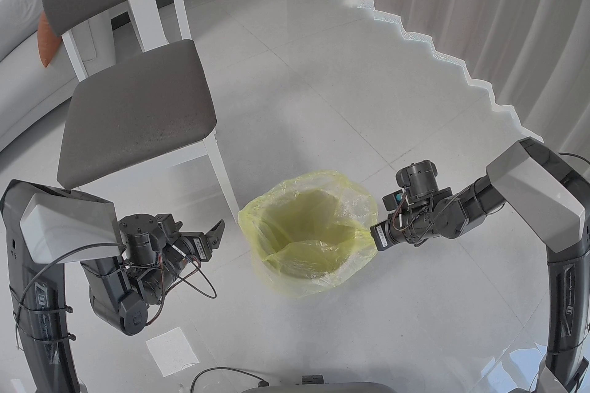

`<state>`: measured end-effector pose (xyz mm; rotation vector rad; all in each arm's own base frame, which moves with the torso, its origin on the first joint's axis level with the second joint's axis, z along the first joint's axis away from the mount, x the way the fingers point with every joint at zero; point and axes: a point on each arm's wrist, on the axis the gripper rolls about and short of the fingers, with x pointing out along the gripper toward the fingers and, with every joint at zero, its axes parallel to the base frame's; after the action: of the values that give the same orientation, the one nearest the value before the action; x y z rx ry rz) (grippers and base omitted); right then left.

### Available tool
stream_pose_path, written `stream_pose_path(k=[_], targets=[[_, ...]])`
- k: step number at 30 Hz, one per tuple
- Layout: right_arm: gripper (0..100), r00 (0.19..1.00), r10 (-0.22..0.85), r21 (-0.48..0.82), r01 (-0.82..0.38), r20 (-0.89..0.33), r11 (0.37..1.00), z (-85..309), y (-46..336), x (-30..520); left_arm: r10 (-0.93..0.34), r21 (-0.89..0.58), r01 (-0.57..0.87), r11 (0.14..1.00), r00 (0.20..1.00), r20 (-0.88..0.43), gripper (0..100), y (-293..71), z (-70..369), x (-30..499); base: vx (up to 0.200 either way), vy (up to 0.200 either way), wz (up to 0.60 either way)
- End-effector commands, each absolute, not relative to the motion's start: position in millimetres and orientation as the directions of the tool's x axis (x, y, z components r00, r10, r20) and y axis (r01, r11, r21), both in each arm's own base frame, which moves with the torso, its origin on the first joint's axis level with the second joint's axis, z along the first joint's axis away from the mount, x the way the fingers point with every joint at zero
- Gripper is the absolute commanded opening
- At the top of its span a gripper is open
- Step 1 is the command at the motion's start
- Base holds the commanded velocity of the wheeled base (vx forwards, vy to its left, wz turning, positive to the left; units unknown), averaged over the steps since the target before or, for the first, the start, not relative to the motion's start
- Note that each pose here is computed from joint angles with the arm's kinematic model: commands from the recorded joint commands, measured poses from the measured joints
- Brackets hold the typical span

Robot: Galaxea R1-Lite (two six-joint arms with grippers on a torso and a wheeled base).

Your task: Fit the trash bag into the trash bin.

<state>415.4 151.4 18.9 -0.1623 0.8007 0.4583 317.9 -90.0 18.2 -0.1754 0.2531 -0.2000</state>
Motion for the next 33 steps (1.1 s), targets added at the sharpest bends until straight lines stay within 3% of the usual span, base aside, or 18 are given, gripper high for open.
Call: stream_pose_path(k=[1,10,33], targets=[[0,0.584,0.332,0.035,-0.46,-0.74,0.887,-3.8,156.8,422.6,-0.214,-0.197,0.171,0.965,0.952,-0.22,100,-89.7,18.8,317.4,0.0,0.0,0.0],[0,0.58,0.342,0.038,-0.472,-0.739,0.881,-11.3,166.1,425.6,-0.229,-0.201,0.194,0.96,0.959,-0.165,100,-94.9,26.8,333.0,0.0,0.0,0.0],[0,0.606,0.347,0.032,-0.468,-0.716,0.883,12.8,161.9,420.5,-0.306,-0.16,0.272,0.949,0.918,-0.253,100,-134.5,-2.5,386.0,0.0,0.0,0.0]])
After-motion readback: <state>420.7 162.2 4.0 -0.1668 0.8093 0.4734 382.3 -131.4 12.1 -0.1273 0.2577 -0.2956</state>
